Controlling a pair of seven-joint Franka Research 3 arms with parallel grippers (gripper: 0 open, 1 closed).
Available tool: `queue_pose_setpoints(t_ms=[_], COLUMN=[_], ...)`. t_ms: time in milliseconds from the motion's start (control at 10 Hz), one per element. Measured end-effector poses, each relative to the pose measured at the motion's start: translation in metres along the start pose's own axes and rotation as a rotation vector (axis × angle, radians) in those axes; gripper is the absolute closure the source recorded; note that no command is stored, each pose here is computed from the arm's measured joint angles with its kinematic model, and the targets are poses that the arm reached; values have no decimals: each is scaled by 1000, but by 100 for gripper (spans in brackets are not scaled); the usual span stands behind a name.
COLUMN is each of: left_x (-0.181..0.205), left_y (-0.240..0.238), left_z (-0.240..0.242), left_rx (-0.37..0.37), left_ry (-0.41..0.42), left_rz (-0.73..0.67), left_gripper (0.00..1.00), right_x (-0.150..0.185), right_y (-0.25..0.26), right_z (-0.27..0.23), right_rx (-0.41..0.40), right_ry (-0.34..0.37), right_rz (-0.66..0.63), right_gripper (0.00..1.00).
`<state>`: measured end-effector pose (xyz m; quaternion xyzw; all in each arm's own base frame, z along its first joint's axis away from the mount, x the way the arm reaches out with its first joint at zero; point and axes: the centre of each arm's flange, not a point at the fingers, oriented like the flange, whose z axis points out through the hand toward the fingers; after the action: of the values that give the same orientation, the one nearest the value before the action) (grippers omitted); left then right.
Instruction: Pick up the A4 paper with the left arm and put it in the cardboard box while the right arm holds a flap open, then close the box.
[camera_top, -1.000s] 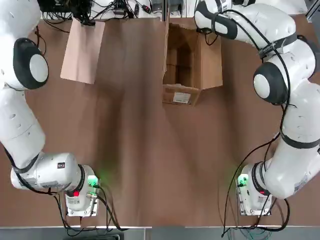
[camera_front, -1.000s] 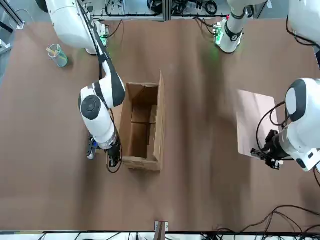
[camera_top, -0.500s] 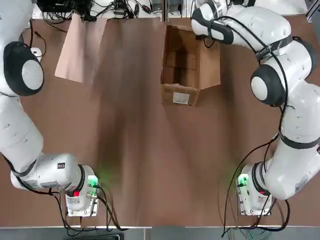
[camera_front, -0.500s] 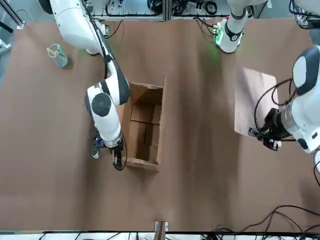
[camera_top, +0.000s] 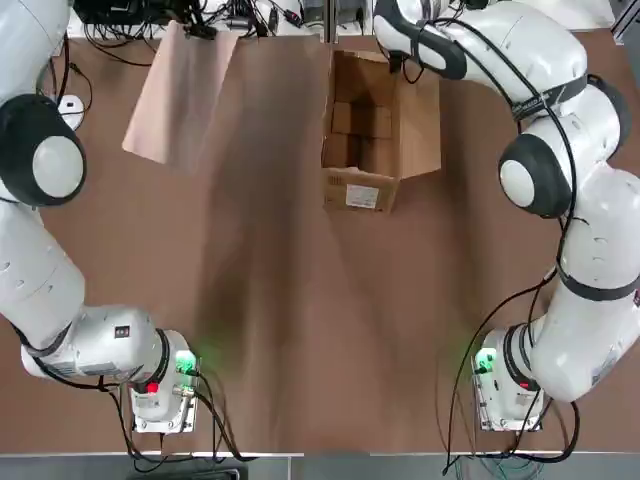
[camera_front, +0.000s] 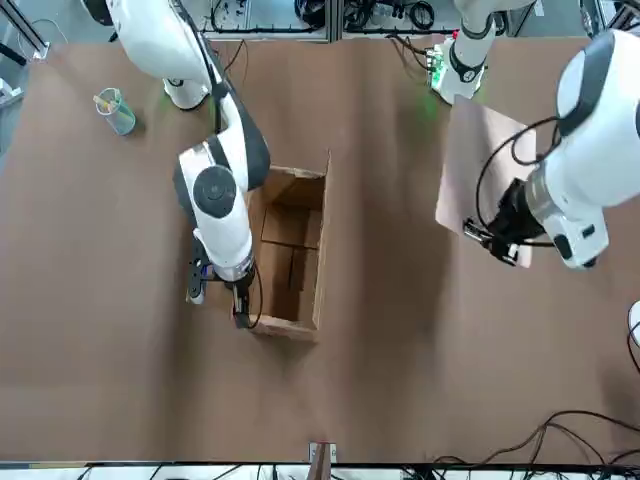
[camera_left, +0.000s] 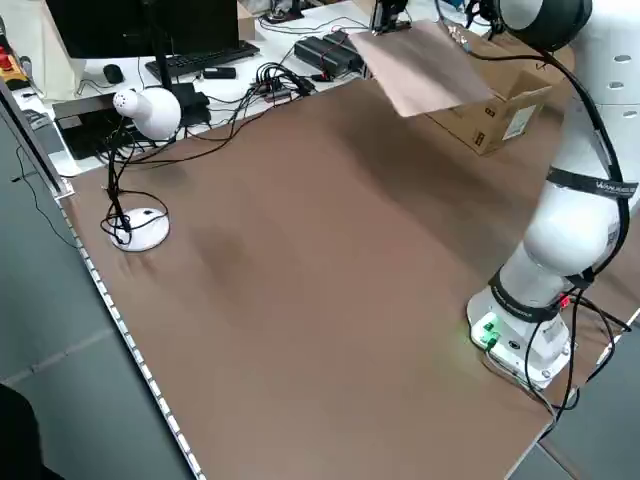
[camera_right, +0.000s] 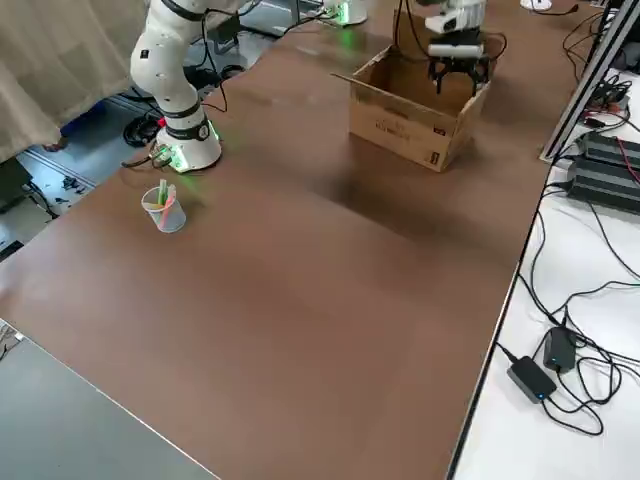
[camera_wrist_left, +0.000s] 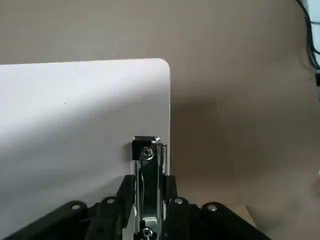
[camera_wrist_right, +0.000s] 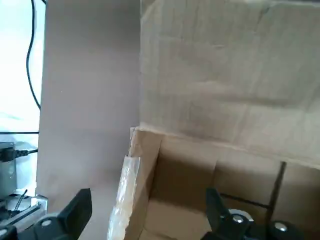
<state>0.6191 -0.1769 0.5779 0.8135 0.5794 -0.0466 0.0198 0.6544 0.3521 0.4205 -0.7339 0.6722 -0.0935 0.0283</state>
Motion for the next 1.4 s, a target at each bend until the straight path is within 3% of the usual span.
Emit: queue_pose_setpoints(t_ms=[300, 500, 800, 1100, 1300, 1400], left_x=[-56, -97, -159, -203, -208, -213], left_y=[-10, -25, -44, -39, -27, -23], left_z=[-29, -59, -87, -100, -112, -112], left_rx=[-39, -77, -117, -225, -329, -350], left_ry=[-32, -85, -154, -278, -385, -411], left_rz=[-75, -106, -124, -141, -161, -161], left_gripper=[70, 70, 70, 70, 70, 70], right_x=[26, 91, 207, 315, 366, 375], right_y=[12, 11, 3, 15, 25, 28], right_z=[-66, -103, -119, -131, -134, -133], right_rx=[-97, -155, -204, -229, -219, -217], right_ry=[-4, -25, -85, -216, -274, -294], right_rz=[-113, -270, -620, -957, -1149, -1222], right_gripper=[0, 0, 0, 0, 0, 0])
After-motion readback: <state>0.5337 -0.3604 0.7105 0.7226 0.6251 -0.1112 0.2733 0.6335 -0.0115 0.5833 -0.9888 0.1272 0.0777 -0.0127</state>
